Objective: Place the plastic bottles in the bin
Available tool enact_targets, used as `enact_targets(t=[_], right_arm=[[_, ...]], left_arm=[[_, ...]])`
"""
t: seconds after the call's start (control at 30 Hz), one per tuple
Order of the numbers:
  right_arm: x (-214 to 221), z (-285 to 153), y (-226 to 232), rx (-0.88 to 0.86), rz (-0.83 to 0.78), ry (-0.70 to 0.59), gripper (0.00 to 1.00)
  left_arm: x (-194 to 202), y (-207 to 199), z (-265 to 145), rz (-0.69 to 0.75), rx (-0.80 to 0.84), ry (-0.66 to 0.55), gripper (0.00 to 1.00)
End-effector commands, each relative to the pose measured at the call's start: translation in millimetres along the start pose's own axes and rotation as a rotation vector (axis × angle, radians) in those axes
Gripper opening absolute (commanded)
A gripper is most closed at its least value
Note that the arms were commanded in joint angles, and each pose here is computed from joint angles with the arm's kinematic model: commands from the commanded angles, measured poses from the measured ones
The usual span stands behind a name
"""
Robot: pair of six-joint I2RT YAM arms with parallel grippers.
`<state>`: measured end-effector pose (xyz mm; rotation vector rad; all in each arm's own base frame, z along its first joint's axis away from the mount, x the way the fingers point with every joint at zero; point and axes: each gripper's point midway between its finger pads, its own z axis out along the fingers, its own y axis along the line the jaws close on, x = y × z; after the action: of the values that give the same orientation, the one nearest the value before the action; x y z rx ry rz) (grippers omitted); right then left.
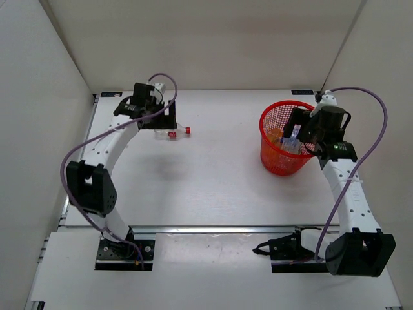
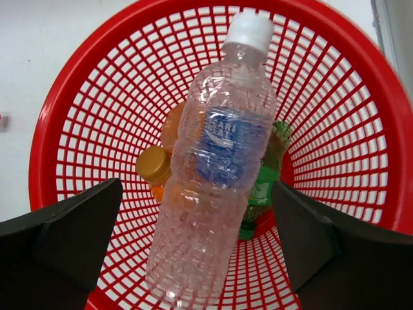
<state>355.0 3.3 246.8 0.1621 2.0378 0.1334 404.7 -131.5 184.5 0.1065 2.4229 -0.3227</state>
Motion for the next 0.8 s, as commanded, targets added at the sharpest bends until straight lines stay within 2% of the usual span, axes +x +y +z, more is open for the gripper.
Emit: enact_targets(t=[0.0, 0.13, 0.2, 0.23, 0.3, 0.33, 0.47, 0.6, 0.77], right_arm=[[-38, -14, 1, -0.033, -0.023, -0.055, 0.97], [-44, -24, 7, -0.06, -0.064, -0.02, 1.0], [-43, -31, 15, -0.074, -0.091, 0.007, 0.99], [-45, -36, 14, -0.065, -0.102, 0.003, 0.99], [-49, -46, 13, -0.057, -0.1, 0.0, 1.0], [-51, -52, 12, -0.059, -0.102, -0.01, 0.99], [-58, -74, 5, -0.051, -0.078, -0.045, 1.0], [-52, -83, 0, -0.027, -0.09, -0.034, 0.99], [-49, -86, 3, -0.047, -0.089, -0.033, 0.99]], left_arm=[[-59, 0, -1, 0.142, 0.056, -0.117, 0.99], [-75, -5, 34, 0.33, 0.135, -0.1, 0.98], [-98, -12, 41, 0.351, 0.195, -0.128, 0.99], [-89, -14, 57, 0.352, 0.25, -0.081, 0.98], [-115, -7, 65, 0.318, 0.277, -0.108, 0.98], [-100, -11, 84, 0.314, 0.332, -0.047, 0.98], [-99, 4, 107, 0.309, 0.328, 0.002, 0.99], [-64, 17, 120, 0.192, 0.4, 0.093, 0.99], [-21, 20, 133, 0.231, 0.335, 0.21, 0.99]])
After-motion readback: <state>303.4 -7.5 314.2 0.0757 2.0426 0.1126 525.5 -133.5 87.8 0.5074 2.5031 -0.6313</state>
